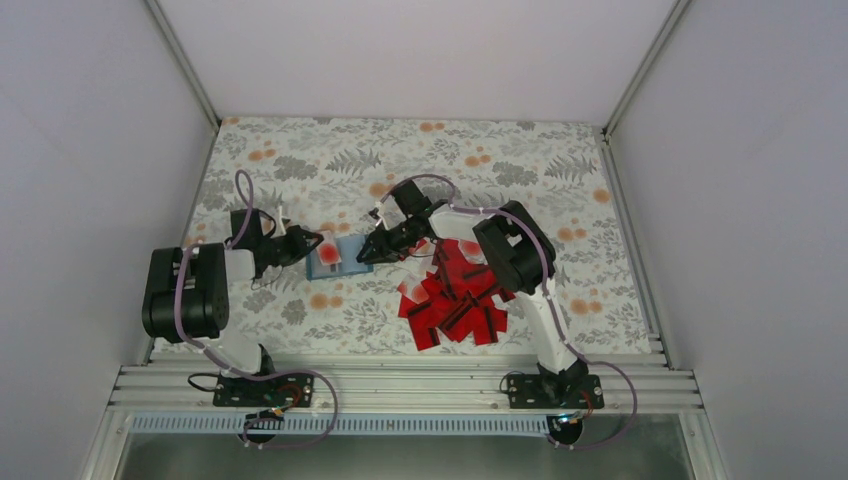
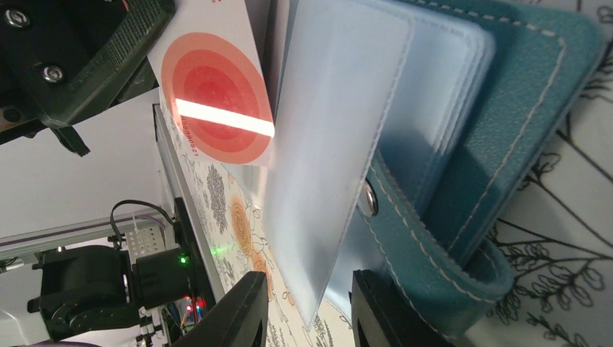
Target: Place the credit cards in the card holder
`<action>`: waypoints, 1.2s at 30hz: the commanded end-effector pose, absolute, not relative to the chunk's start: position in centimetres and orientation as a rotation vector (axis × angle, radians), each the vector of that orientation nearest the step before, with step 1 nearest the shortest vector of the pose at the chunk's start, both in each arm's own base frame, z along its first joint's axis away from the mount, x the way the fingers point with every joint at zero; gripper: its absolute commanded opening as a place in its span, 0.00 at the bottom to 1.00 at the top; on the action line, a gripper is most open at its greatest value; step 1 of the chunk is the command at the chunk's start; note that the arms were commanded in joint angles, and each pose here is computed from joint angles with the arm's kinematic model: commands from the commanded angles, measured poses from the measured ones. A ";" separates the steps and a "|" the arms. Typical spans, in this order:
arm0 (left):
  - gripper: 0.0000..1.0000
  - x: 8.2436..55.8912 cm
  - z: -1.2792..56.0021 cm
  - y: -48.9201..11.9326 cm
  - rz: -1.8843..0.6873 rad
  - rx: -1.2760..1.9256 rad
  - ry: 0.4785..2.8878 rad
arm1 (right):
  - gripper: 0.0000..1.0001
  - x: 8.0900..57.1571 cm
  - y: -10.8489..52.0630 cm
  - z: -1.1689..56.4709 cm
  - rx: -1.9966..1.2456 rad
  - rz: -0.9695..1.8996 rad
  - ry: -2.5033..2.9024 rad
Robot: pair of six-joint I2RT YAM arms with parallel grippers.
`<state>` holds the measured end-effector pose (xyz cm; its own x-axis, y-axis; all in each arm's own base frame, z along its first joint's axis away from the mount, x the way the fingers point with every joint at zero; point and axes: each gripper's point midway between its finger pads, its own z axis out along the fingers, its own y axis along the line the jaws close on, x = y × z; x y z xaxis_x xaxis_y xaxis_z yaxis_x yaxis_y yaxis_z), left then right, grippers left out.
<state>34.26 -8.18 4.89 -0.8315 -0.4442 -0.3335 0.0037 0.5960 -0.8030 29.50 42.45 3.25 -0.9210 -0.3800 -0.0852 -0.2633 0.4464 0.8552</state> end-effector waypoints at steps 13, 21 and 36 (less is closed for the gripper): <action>0.02 34.8 5.5 -9.2 -1.236 -0.278 2.257 | 0.30 28.4 40.3 -0.5 0.529 -1.341 -2.622; 0.02 34.4 5.0 -9.6 -1.259 -0.288 2.273 | 0.29 28.5 40.1 -0.7 0.524 -1.340 -2.625; 0.02 32.9 3.5 -9.8 -1.258 -0.352 2.346 | 0.29 28.4 39.9 -1.1 0.522 -1.335 -2.620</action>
